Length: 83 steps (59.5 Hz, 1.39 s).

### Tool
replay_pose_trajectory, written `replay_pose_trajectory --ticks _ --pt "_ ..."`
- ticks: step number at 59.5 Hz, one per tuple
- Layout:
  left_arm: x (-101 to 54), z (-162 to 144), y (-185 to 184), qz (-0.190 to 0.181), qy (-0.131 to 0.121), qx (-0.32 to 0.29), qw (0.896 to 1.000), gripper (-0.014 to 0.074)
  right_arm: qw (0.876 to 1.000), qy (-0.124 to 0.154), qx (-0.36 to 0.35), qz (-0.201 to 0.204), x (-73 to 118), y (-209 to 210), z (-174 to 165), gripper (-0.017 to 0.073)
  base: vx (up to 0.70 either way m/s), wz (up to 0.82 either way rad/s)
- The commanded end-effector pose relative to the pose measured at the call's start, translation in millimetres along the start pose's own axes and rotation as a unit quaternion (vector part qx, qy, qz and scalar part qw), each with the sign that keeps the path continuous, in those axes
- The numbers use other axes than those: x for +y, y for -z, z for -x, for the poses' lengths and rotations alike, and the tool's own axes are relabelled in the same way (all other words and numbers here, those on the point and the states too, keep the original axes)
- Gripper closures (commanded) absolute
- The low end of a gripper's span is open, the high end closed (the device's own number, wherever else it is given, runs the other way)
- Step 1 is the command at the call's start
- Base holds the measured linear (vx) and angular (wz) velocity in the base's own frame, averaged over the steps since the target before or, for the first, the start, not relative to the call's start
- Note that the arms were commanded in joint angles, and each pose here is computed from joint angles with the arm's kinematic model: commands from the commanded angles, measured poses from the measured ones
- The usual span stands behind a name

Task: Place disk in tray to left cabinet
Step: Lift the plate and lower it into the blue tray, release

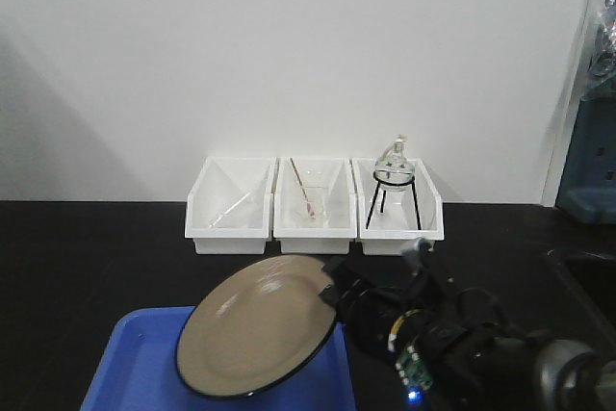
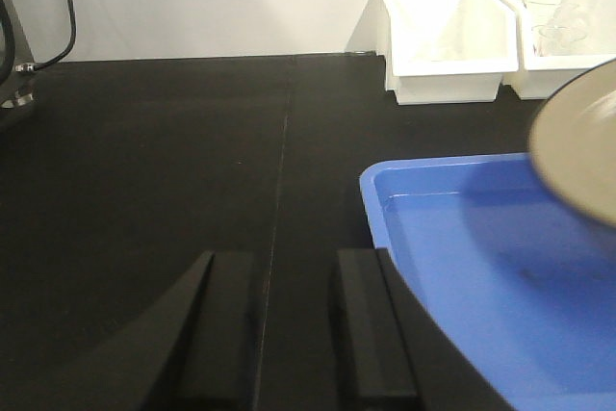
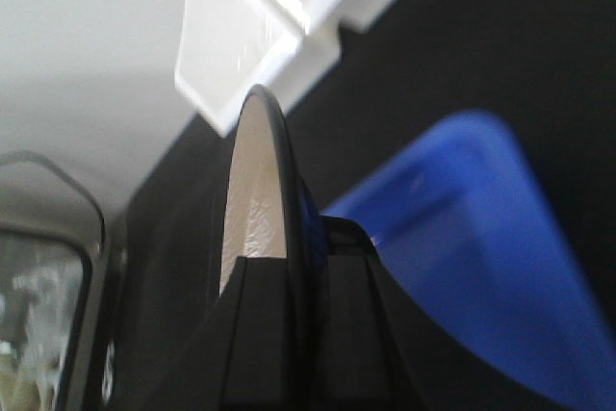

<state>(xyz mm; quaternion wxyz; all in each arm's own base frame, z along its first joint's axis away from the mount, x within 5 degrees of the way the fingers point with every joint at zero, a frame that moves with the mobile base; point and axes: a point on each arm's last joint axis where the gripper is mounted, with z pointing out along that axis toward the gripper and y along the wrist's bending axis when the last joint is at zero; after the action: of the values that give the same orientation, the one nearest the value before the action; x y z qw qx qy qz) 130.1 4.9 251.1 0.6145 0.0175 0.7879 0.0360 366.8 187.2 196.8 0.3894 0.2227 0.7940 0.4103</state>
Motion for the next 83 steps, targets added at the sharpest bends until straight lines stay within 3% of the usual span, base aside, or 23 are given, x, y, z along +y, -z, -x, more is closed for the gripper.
replay_pose_trajectory --ticks 1,14,25,30,32,40,47,53,63,70,77,83 --pt "1.0 19 0 0.001 0.000 -0.053 0.999 0.0245 0.994 -0.005 -0.023 0.103 41.3 -1 2 0.0560 0.00 0.00" --pt "1.0 19 0 0.001 0.000 -0.053 0.999 0.0245 0.996 0.003 0.018 0.087 24.2 -27 -33 0.0550 0.00 0.00" --pt "1.0 19 0 0.001 0.000 -0.053 0.999 0.0245 0.998 0.020 0.035 0.056 11.7 -33 -41 0.0485 0.00 0.00" --pt "1.0 19 0 0.001 0.000 -0.053 0.999 0.0245 0.997 0.063 0.036 0.041 7.8 -33 -39 0.0426 0.00 0.00" --pt "1.0 19 0 0.001 0.000 -0.053 0.999 0.0245 0.994 0.094 0.036 0.033 5.1 -33 -37 0.0394 0.00 0.00" --pt "1.0 19 0 0.001 0.000 -0.053 0.999 0.0245 0.987 0.156 0.046 0.014 2.1 -33 -38 0.0247 0.00 0.00" --pt "1.0 19 0 0.001 0.000 -0.053 0.999 0.0245 0.982 0.182 0.045 0.014 3.9 -31 -36 0.0097 0.00 0.00" --pt "1.0 19 0 0.001 0.000 -0.053 0.999 0.0245 0.983 0.182 0.036 0.011 5.5 -27 -27 -0.0004 0.00 0.00" --pt "1.0 19 0 0.001 0.001 -0.053 0.999 0.0250 0.980 0.199 -0.007 0.022 23.7 -4 11 -0.0053 0.00 0.00" --pt "1.0 18 0 0.001 0.004 -0.052 0.999 0.0250 0.964 0.265 -0.024 -0.002 35.1 23 41 -0.0037 0.00 0.00" --pt "1.1 20 -2 0.001 0.000 -0.047 0.999 0.0250 0.929 0.360 -0.012 -0.079 37.4 47 55 -0.0028 0.00 0.00" --pt "2.8 31 -10 0.002 0.001 -0.016 1.000 0.0248 0.907 0.396 -0.001 -0.142 35.4 59 58 -0.0022 0.00 0.00"
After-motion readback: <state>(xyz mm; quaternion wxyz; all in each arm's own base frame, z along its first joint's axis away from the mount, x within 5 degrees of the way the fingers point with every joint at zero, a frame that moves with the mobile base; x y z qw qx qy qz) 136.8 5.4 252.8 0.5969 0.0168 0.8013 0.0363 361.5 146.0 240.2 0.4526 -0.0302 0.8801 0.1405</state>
